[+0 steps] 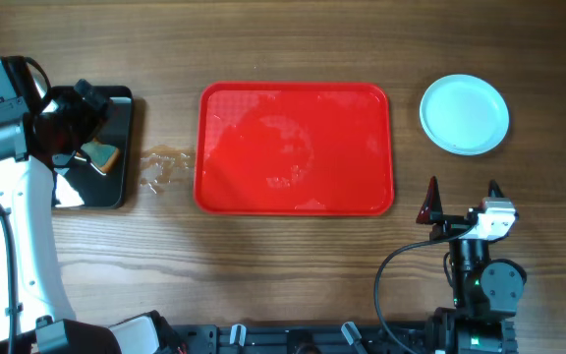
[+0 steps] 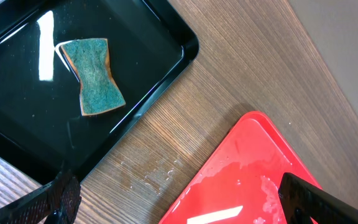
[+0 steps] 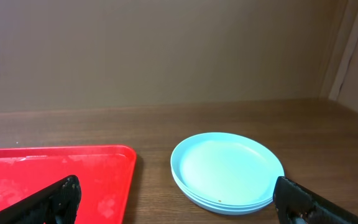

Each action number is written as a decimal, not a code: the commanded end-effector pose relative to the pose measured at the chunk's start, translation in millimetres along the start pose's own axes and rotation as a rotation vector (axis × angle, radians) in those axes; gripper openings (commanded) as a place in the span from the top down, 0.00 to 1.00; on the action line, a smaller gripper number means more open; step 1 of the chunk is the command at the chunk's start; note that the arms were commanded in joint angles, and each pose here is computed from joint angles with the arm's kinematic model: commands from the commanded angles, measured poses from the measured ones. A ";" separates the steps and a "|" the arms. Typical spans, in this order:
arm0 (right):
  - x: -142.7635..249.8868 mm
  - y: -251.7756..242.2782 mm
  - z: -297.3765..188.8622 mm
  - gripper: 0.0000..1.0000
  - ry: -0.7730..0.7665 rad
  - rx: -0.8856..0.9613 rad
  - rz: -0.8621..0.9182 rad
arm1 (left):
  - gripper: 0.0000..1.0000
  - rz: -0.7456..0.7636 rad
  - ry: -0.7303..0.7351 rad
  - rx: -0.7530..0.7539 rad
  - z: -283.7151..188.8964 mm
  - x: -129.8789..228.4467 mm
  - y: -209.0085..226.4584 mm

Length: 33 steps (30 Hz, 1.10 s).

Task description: Clean dirty plates on tray and stack at the side

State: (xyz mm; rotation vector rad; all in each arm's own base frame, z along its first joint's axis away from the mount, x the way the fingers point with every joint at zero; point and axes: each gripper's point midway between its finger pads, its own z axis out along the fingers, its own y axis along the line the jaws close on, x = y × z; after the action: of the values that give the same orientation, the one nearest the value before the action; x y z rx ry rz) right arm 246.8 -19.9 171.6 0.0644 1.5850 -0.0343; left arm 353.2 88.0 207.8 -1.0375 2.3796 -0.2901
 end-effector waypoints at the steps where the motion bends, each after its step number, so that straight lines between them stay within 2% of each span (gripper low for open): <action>1: -3.5 -1.1 -0.9 0.00 -0.016 0.005 0.009 | 0.00 -0.001 0.001 0.011 -1.5 -0.4 -1.2; 14: -3.5 -1.1 -0.9 0.00 -0.016 0.005 0.009 | 0.00 0.001 0.013 -0.035 1.3 4.9 6.5; 21: -3.5 -1.1 -0.9 0.00 -0.016 0.005 0.008 | 0.00 0.057 0.105 -0.046 30.3 46.2 5.3; 26: -3.5 -1.2 -0.9 0.00 -0.016 0.005 0.008 | 0.00 0.141 0.149 0.013 57.3 86.2 -8.1; 33: -3.5 -1.1 -0.9 0.00 -0.016 0.005 0.008 | 0.00 0.243 0.106 0.132 71.0 127.4 -21.5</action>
State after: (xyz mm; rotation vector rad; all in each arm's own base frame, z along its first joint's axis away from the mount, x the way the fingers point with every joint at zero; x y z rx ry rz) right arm 246.8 -19.9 171.7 0.0644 1.5846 -0.0343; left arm 342.4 -1.9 105.6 -0.7621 2.5495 -0.3684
